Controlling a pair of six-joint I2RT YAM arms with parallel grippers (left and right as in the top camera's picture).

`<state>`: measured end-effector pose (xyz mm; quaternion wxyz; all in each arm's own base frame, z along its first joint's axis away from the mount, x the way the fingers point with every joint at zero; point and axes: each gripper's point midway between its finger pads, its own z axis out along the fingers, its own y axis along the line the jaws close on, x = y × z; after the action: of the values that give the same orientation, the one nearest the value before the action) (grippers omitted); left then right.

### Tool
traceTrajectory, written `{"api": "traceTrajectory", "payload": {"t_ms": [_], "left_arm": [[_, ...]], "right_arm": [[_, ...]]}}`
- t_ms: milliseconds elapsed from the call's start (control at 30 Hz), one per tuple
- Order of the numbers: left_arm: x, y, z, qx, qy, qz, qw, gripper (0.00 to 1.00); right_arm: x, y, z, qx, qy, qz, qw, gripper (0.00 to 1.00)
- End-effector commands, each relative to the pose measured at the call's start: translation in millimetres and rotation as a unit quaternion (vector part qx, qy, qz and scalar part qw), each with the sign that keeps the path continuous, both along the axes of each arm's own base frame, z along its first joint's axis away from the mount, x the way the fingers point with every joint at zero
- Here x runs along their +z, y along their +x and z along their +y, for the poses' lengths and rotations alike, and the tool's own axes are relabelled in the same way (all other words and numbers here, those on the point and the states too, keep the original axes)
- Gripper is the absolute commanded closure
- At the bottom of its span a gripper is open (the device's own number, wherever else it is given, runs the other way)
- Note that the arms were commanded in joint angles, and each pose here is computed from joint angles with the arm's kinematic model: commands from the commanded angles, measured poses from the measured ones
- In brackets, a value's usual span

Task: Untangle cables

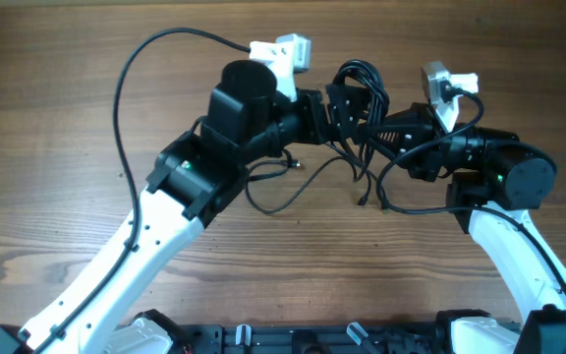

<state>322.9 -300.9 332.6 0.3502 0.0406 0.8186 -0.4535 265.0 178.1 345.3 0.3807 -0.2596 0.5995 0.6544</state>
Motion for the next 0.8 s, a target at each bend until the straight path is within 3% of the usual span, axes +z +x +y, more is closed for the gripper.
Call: {"api": "traceTrajectory", "payload": {"t_ms": [0, 133, 300, 400, 667, 767], "left_arm": [[-2.2, -1.3, -6.4, -0.01, -0.005, 0.008, 1.0, 0.21], [-2.1, -1.0, -6.1, -0.009, -0.005, 0.008, 1.0, 0.66], [-1.5, -0.2, -5.8, -0.007, -0.005, 0.006, 1.0, 0.92], [-1.6, -0.2, -5.8, -0.007, -0.005, 0.006, 1.0, 0.96], [-2.5, 6.0, -1.0, 0.014, 0.002, 0.001, 1.0, 0.96], [-2.7, 6.1, -0.8, 0.009, 0.011, -0.011, 1.0, 0.96]], "right_arm": [[9.0, 1.7, -0.1, -0.009, 0.013, -0.009, 1.0, 0.96], [8.9, 1.6, -0.1, -0.009, 0.012, -0.008, 1.0, 0.96], [8.8, 1.6, -0.1, -0.009, 0.012, -0.008, 1.0, 0.96], [8.8, 1.6, -0.1, -0.008, 0.013, -0.004, 1.0, 0.96], [5.2, 2.5, 0.4, -0.005, 0.008, 0.009, 1.0, 0.96], [-0.4, 7.5, 0.6, -0.006, 0.006, 0.036, 0.999, 0.9]]}}
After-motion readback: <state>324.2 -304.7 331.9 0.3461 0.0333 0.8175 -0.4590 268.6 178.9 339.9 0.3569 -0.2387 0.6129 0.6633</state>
